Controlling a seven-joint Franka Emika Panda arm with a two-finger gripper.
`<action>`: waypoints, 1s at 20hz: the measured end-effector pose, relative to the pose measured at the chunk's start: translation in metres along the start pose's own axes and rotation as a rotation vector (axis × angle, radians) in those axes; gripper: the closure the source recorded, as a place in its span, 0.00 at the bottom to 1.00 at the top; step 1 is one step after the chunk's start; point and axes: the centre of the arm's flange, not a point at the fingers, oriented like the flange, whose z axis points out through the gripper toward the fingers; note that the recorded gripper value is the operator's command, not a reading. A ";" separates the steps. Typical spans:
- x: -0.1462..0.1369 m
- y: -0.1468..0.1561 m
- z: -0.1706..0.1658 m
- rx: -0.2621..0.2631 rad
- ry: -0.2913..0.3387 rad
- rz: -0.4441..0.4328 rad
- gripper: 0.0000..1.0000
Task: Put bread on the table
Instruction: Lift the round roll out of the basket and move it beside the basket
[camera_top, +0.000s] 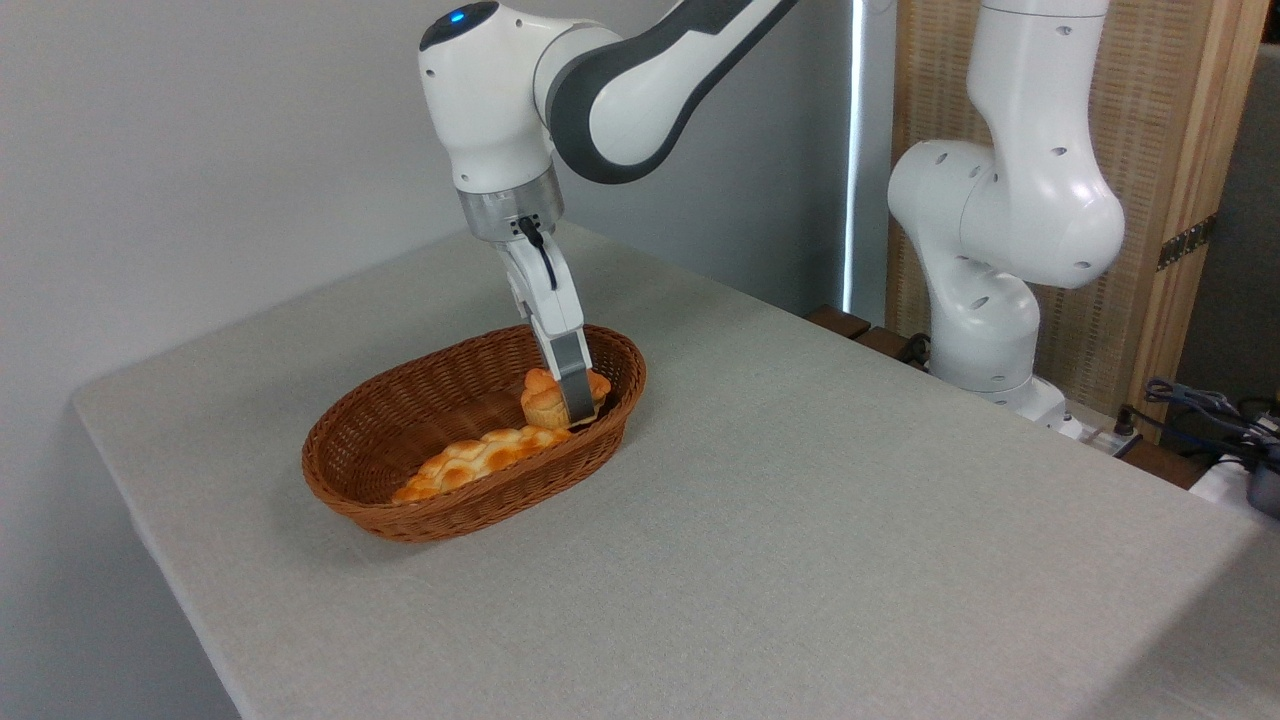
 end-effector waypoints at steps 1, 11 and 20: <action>0.000 0.000 0.000 0.000 0.000 0.000 0.63; -0.007 -0.024 -0.030 -0.009 0.015 -0.042 0.62; -0.058 -0.122 -0.143 -0.035 0.103 -0.111 0.62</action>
